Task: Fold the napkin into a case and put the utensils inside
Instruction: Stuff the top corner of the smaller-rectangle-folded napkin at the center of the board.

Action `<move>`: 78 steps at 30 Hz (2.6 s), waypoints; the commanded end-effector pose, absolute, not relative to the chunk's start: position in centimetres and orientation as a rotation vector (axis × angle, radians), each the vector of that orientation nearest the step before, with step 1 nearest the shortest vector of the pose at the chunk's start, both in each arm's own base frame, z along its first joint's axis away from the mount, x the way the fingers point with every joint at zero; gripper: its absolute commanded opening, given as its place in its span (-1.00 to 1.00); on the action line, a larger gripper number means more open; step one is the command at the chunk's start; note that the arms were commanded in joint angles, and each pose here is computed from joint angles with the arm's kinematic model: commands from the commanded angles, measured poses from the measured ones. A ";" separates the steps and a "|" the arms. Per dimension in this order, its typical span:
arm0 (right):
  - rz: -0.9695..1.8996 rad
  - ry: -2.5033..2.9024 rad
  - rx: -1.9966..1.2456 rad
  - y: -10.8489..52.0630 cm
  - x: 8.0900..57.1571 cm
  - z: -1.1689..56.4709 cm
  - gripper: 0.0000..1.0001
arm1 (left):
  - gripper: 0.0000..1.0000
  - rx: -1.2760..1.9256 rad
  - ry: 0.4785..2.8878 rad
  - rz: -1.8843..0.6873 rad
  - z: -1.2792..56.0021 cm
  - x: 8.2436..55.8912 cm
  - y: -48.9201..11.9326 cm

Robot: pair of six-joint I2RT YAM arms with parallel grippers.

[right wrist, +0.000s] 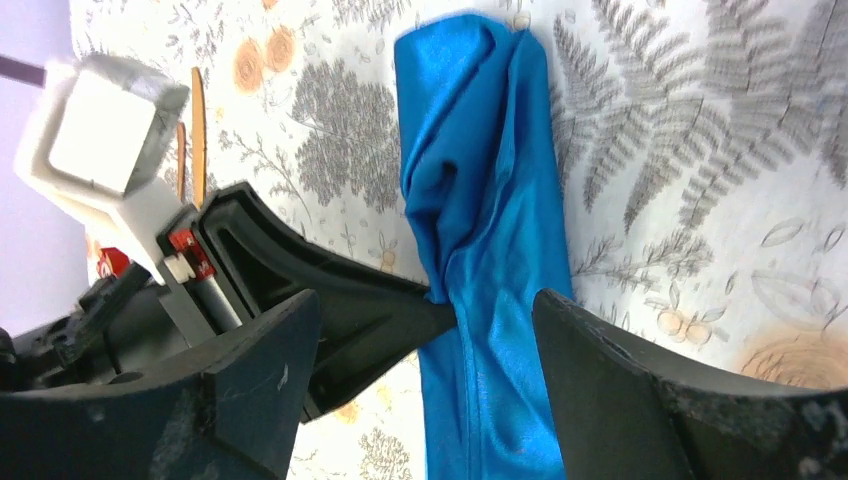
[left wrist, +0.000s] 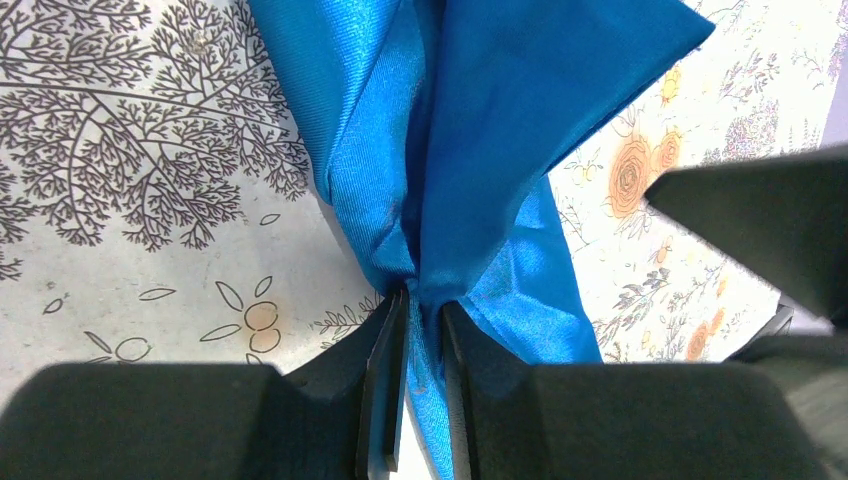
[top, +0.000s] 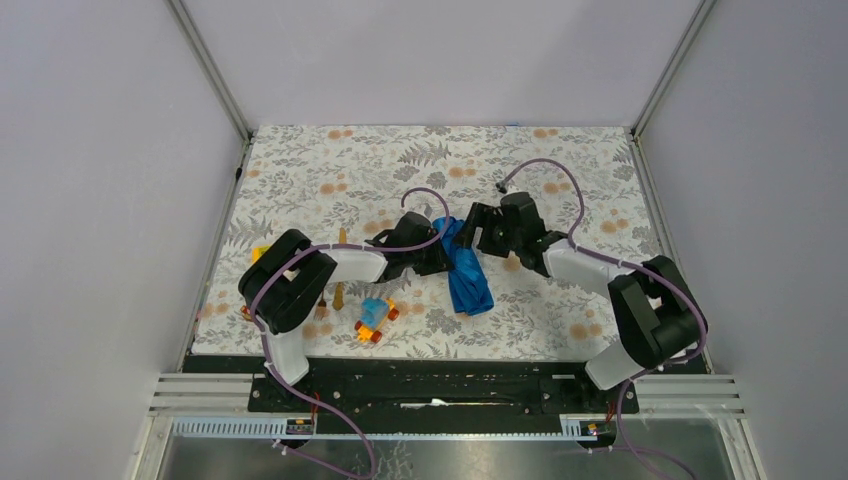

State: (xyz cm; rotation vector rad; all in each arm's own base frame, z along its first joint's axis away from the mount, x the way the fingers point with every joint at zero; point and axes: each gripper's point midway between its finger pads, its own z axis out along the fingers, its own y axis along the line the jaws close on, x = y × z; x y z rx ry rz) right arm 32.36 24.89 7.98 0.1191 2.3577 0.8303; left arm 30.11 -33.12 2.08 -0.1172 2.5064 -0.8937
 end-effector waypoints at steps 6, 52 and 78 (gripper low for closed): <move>0.927 2.307 -0.098 26.1 35.5 8.8 0.56 | -0.50 -0.135 2.700 -0.613 -3.9 27.1 -28.6; 0.825 2.331 -0.018 26.0 38.6 7.5 -1.00 | -0.08 0.024 2.572 -0.786 3.1 27.7 -31.4; 0.950 2.319 0.037 26.9 38.3 7.7 -1.00 | -0.19 0.364 2.411 -0.257 6.9 40.3 -31.6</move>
